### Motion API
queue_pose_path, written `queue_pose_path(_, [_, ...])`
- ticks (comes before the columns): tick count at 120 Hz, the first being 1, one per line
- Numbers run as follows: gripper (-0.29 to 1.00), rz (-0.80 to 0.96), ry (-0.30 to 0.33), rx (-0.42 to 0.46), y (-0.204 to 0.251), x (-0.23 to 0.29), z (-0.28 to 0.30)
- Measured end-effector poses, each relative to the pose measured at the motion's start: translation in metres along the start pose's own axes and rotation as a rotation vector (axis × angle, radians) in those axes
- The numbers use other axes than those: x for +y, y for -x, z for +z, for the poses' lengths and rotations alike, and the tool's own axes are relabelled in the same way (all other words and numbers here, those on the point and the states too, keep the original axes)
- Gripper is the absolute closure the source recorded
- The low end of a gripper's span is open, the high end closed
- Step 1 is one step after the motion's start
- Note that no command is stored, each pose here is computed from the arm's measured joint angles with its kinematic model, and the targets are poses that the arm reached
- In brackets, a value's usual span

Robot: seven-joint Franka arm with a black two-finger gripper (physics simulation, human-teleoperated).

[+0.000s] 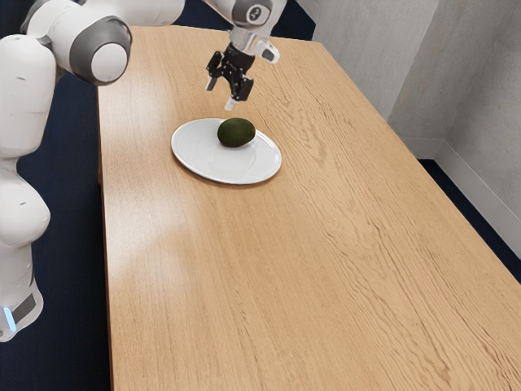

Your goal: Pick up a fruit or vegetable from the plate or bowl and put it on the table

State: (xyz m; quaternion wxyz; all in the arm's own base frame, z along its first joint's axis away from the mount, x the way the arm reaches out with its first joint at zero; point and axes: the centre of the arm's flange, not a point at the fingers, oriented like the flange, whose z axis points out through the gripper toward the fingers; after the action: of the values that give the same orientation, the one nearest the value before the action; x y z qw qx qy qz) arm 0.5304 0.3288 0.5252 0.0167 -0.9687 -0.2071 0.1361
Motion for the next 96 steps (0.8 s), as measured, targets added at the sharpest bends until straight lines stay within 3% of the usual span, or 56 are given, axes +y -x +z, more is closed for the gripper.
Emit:
queue_pose_path(42, [0.00, 0.089, -0.043, 0.051, -0.018, 0.001, 0.008])
queue_pose_path(58, [0.00, 0.183, -0.069, 0.063, -0.023, 0.029, 0.005])
queue_pose_path(96, [0.00, 0.259, -0.047, 0.024, -0.024, 0.031, 0.023])
